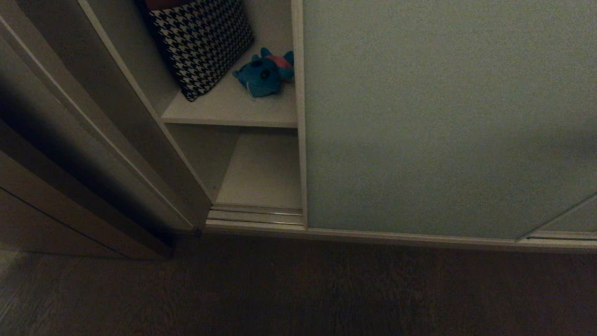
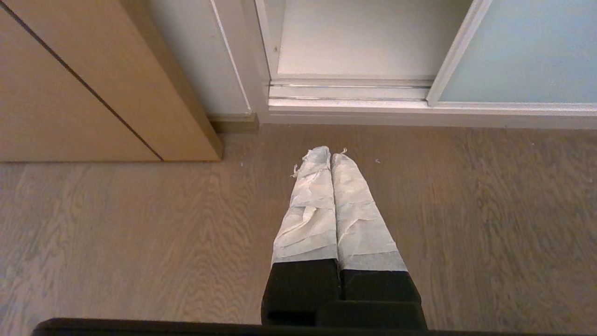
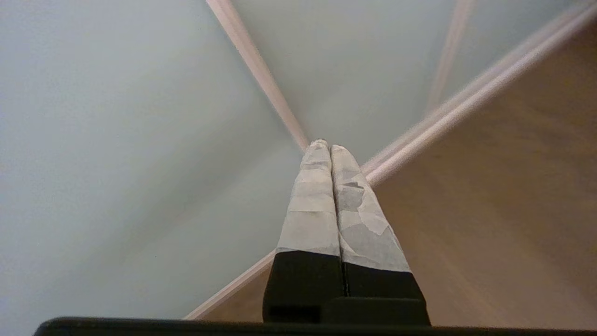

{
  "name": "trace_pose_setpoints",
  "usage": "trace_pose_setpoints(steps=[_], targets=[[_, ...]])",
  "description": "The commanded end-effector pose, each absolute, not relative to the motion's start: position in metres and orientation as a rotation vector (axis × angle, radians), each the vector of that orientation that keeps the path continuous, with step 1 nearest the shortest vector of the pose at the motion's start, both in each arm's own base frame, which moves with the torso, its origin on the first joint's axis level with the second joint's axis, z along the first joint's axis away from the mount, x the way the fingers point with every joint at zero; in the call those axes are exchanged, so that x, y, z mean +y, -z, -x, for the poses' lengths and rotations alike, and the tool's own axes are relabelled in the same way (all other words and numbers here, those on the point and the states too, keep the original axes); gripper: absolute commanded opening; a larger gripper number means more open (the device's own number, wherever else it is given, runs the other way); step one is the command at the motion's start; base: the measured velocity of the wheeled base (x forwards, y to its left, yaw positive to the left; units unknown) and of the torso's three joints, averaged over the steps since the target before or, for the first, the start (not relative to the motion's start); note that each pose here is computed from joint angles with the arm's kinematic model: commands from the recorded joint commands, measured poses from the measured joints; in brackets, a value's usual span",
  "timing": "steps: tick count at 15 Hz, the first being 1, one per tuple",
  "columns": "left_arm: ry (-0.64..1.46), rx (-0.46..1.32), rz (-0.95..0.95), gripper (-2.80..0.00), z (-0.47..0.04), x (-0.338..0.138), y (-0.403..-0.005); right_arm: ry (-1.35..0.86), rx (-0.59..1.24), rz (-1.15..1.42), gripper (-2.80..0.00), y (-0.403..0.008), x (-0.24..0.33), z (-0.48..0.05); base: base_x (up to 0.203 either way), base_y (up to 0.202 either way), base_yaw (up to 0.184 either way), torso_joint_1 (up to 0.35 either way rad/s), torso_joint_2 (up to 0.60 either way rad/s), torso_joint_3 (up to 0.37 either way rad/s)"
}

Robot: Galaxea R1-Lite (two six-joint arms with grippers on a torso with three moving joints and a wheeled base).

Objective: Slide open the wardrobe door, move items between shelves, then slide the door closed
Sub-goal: Close the door

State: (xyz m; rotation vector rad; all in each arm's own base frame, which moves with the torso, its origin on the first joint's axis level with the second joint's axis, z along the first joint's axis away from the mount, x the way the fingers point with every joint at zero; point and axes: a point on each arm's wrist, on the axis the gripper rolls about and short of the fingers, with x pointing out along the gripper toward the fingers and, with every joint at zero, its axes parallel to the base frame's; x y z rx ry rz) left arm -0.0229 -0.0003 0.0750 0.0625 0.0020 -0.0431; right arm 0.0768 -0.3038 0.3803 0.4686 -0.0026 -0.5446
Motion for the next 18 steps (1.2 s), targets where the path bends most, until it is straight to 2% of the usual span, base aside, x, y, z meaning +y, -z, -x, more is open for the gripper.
trace_pose_setpoints(steps=[1, 5, 10, 14, 18], targets=[[0.043, 0.003, -0.063, -2.80, 0.023, 0.000, -0.075, 0.515, 0.023, -0.541, -2.80, -0.355, -0.334, -0.083, 0.000, 0.000, 0.000, 0.000, 0.00, 0.000], [0.043, 0.002, -0.063, -2.80, 0.023, 0.000, -0.075, 0.419, 0.043, -0.623, -2.80, -0.336, -0.351, -0.100, 0.000, 0.000, 0.000, 0.000, 0.00, 0.000], [0.043, 0.003, -0.063, -2.80, 0.023, 0.000, -0.075, 0.289, 0.104, -0.645, -2.80, -0.316, -0.351, -0.156, 0.000, 0.000, 0.000, 0.000, 0.00, 0.000], [0.043, 0.002, -0.063, -2.80, 0.023, 0.000, -0.075, 0.314, 0.085, -0.586, -2.80, -0.305, -0.361, -0.185, 0.000, 0.000, 0.000, 0.000, 0.00, 0.000], [0.043, 0.003, -0.063, -2.80, 0.023, 0.000, -0.075, 0.316, 0.040, -0.585, -2.80, -0.298, -0.372, -0.194, 0.000, 0.000, 0.000, 0.000, 0.00, 0.000]])
